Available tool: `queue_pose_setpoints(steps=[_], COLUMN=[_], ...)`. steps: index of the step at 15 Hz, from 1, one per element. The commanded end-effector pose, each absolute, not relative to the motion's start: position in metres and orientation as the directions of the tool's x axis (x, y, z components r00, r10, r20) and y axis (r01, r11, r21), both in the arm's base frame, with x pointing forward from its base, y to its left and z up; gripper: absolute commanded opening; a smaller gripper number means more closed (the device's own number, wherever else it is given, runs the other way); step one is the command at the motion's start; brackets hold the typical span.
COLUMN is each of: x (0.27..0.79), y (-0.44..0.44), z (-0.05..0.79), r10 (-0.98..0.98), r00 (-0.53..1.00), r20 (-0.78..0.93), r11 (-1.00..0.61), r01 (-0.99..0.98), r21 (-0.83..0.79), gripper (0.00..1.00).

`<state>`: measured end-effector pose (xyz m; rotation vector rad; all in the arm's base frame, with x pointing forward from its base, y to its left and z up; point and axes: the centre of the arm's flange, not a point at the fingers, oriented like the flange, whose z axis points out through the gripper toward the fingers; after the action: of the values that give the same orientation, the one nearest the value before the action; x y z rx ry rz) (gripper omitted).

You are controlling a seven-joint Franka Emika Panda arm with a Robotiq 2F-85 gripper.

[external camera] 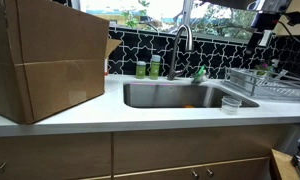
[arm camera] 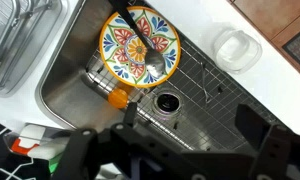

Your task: Remove the black and silver serving spoon from the sink and put it in the drying rack

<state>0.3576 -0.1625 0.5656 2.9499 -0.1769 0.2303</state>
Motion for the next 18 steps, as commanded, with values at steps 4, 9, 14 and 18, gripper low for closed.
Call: queue_pose_setpoints(steps=[4, 9, 14, 18], x=[0.358, 0.377, 0.388, 0.400], y=[-0.163, -0.198, -0.234, -0.252], z=[0.566, 0.508, 0.425, 0.356], r10=[-0.104, -0.019, 0.211, 0.209], r00=[0.981, 0.997, 0.976, 0.978], r20=[0.164, 0.070, 0.045, 0.005], r11=[-0.977, -0.994, -0.976, -0.978], r01=[-0.132, -0.026, 0.208, 0.209], r21=[0.166, 0.104, 0.062, -0.007], gripper=[1.00, 1.00, 1.00, 1.00])
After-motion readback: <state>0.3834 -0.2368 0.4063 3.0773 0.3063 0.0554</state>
